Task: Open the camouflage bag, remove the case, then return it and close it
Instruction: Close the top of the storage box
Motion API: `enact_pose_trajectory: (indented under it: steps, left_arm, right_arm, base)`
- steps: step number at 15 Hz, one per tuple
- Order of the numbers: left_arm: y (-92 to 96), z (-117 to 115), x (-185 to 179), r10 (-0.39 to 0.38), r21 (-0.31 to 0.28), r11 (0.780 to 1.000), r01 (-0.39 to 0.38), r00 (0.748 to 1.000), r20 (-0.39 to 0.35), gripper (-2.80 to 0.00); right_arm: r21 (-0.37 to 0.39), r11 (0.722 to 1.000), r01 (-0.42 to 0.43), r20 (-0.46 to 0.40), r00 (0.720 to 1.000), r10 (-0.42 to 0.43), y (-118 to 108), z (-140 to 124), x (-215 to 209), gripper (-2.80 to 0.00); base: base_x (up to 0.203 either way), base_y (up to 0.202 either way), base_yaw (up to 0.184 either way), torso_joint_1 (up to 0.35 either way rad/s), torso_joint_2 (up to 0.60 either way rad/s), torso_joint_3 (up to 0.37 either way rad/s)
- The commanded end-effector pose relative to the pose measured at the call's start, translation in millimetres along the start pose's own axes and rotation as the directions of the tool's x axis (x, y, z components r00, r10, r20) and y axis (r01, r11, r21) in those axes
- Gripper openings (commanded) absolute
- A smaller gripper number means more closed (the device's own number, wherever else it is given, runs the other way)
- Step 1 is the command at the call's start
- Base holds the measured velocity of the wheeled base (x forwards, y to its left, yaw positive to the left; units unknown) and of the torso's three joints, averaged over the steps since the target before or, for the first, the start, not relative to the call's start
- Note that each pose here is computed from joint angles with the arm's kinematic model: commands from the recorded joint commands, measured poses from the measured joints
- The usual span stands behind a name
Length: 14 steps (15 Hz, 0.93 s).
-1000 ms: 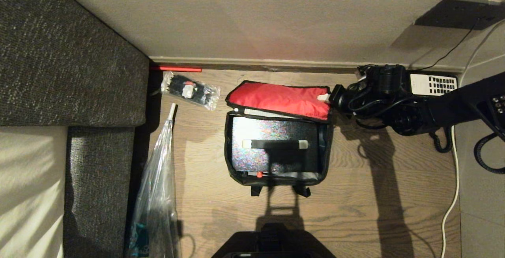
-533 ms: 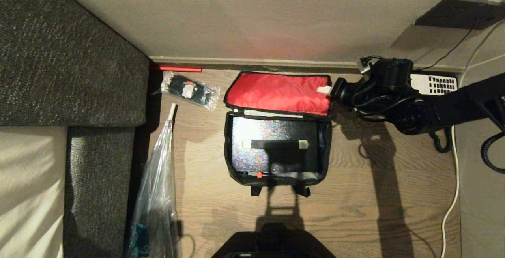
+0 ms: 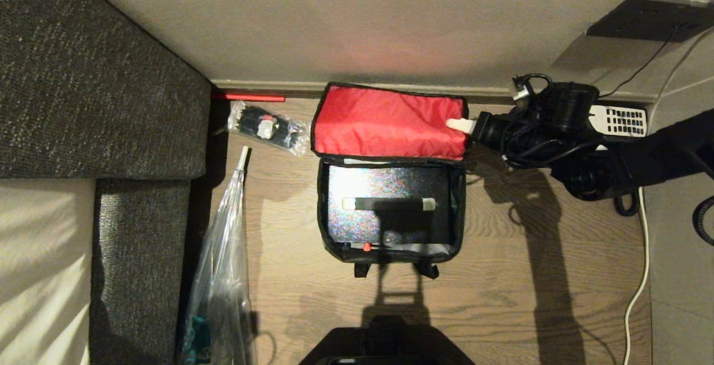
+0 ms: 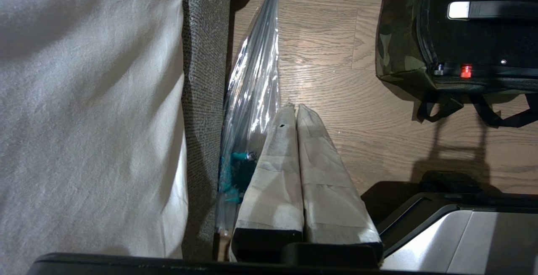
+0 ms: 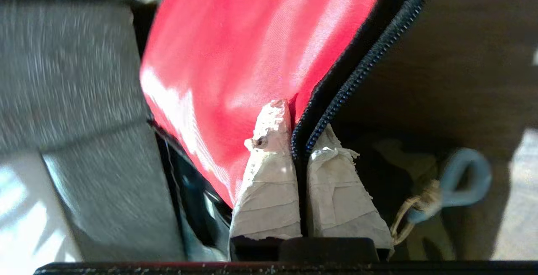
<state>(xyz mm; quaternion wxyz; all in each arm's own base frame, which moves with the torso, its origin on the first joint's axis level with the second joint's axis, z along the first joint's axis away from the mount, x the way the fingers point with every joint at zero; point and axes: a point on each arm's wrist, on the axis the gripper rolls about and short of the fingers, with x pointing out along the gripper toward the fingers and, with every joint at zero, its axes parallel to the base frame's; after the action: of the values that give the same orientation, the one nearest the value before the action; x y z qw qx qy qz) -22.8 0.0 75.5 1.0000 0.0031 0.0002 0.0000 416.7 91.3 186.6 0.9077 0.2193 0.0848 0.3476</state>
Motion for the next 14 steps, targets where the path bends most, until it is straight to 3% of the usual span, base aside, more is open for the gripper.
enact_pose_trajectory:
  steps: [1, 4, 7, 11, 14]
  left_arm:
    - [0.0, -0.4, 0.1, 0.000, 0.000, 1.000, 0.000, 1.000, -0.001, -2.80]
    - [0.0, 0.0, 0.0, 0.000, 0.000, 1.000, 0.000, 1.000, 0.000, -2.80]
    - [0.0, 0.0, 0.0, 0.000, 0.000, 1.000, 0.000, 1.000, 0.000, -2.80]
    - [0.0, 0.0, 0.0, 0.000, 0.000, 1.000, 0.000, 1.000, 0.000, -2.80]
    - [0.0, -0.1, 0.0, 0.000, 0.000, 1.000, 0.000, 1.000, 0.000, -2.80]
  right_arm:
    - [-0.035, 0.999, -0.006, -0.012, 1.000, 0.006, 1.3, -4.8, -4.8, -2.80]
    - [-0.111, 0.993, -0.029, -0.030, 0.999, 0.025, 0.2, -15.1, -10.3, -2.80]
    - [-0.254, 0.966, -0.041, 0.003, 0.999, 0.043, -1.3, -23.3, -14.2, -2.80]
    - [-0.325, 0.944, -0.052, 0.053, 0.996, 0.073, 2.7, -19.4, -17.1, -2.80]
    - [-0.410, 0.911, -0.046, 0.074, 0.994, 0.083, 6.5, -22.2, -24.9, -2.80]
  base:
    - [0.000, 0.000, 0.000, 0.000, 0.00, 0.000]
    - [0.000, 0.000, 0.000, 0.000, 0.00, 0.000]
    - [0.000, 0.000, 0.000, 0.000, 0.00, 0.000]
    - [0.000, 0.000, 0.000, 0.000, 0.00, 0.000]
    - [0.000, 0.000, 0.000, 0.000, 0.00, 0.000]
